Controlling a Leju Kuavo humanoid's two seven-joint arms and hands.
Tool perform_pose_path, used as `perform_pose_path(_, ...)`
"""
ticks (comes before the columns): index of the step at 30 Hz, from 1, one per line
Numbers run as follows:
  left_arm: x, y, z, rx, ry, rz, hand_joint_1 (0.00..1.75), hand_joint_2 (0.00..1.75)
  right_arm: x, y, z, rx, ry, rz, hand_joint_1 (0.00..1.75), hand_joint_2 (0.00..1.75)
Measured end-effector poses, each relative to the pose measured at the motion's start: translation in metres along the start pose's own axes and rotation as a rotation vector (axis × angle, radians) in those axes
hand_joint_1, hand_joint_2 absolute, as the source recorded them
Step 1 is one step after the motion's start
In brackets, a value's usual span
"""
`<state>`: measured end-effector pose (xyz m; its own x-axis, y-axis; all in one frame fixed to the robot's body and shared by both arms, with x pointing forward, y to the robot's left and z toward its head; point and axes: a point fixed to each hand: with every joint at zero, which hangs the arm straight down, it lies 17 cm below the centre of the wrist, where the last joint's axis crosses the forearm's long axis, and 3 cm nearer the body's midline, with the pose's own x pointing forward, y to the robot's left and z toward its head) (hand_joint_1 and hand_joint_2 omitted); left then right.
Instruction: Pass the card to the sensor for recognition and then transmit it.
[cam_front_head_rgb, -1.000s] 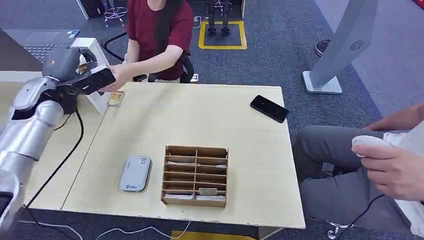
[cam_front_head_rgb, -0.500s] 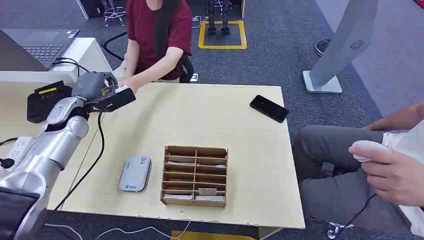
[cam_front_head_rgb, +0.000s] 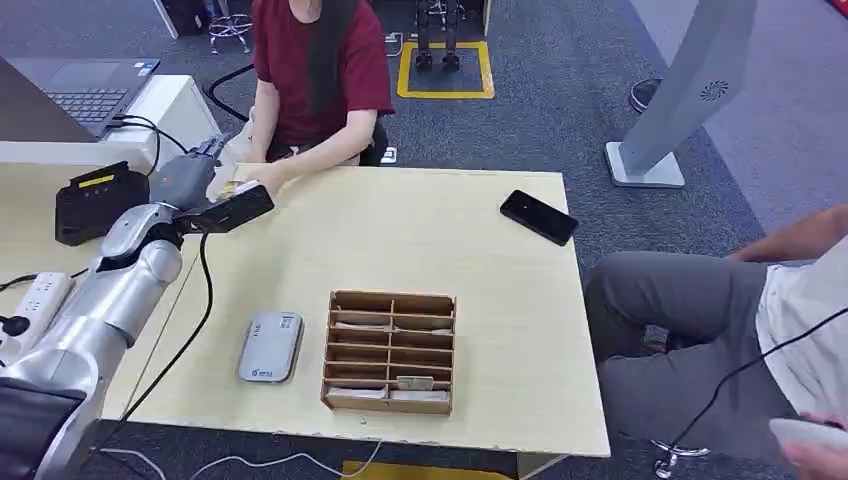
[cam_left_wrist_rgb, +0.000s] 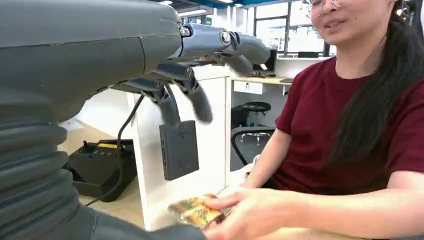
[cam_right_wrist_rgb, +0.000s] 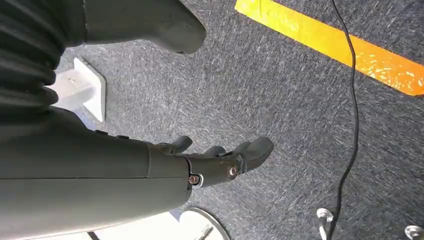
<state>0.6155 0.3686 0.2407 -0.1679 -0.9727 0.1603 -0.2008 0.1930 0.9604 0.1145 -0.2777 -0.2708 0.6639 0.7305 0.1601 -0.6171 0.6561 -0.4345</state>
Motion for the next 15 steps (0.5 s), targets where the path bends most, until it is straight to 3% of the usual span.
perform_pose_path(5,-0.004,-0.001,0.006,0.026,0.001,-0.001,0.0,1.75,0.0,0.0,0.0,0.0,0.001,0.001,0.0,1.75)
perform_pose_path(8,-0.02,-0.006,0.024,0.061,0.019,-0.013,0.0,1.75,0.0,0.002,0.001,0.002,0.01,0.0,0.0,1.75)
perform_pose_path(11,-0.046,-0.015,0.057,0.103,0.054,0.0,0.0,1.75,-0.002,0.005,0.002,0.007,0.022,-0.004,0.0,1.75)
perform_pose_path(15,-0.083,-0.023,0.128,0.169,0.101,0.029,0.0,1.75,-0.006,0.01,0.004,0.013,0.039,-0.019,0.0,1.75)
